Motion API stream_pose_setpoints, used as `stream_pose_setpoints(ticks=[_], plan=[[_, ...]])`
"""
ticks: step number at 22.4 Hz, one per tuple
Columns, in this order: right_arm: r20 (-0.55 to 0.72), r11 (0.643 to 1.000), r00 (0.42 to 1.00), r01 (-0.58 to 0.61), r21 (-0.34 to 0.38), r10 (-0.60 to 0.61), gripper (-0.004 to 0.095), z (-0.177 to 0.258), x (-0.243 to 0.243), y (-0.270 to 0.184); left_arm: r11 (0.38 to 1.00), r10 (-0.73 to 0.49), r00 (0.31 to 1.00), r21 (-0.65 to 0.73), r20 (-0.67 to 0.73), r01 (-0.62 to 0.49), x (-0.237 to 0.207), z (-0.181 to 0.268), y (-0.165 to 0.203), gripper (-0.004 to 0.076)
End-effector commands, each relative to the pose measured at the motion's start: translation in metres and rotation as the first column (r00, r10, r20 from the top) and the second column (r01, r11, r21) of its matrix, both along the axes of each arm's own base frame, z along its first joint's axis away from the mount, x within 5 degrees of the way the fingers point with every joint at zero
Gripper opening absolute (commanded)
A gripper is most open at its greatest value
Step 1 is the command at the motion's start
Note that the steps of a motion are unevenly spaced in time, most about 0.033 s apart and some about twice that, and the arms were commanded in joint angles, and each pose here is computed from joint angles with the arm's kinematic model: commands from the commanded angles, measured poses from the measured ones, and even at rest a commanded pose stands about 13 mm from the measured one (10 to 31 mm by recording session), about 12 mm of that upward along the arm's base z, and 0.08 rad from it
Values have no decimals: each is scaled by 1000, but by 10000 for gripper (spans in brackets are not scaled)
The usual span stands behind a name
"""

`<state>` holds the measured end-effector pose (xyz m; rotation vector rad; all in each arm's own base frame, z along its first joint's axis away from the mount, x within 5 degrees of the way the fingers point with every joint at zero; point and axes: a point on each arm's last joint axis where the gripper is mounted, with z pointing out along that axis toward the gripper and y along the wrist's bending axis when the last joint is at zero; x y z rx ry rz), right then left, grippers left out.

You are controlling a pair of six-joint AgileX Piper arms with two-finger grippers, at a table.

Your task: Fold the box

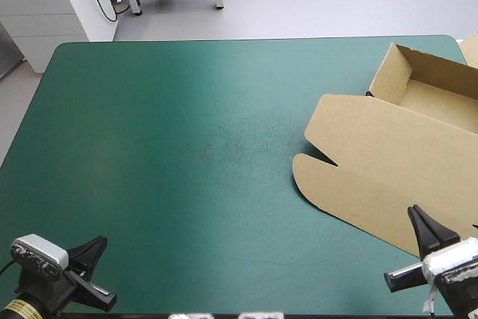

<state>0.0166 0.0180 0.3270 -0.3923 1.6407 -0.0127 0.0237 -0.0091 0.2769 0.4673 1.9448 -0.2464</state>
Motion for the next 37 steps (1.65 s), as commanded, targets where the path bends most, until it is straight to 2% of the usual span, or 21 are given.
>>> stream_pose_setpoints(ticks=[1,4,9,14,19,37], plan=[[48,999,999,19,46,-21,-20,2,-5,-2,999,-6,997,-35,78,9,2,12,-2,-8],[5,996,999,34,83,-34,-19,-10,-9,-3,999,-6,997,-35,78,9,2,12,-2,-8],[34,995,999,37,88,-40,-20,-21,-18,-4,999,-6,997,-35,76,9,2,12,-1,-8],[-32,994,999,39,105,-36,-19,-30,-15,-3,999,-13,998,-49,69,16,2,12,-3,-8],[-32,996,999,40,78,-37,-19,-31,-15,-3,999,-11,997,-46,71,14,2,12,-2,-8],[-35,995,999,43,88,-40,-19,-31,-15,-3,999,-13,997,-37,75,16,2,12,-2,-8]])
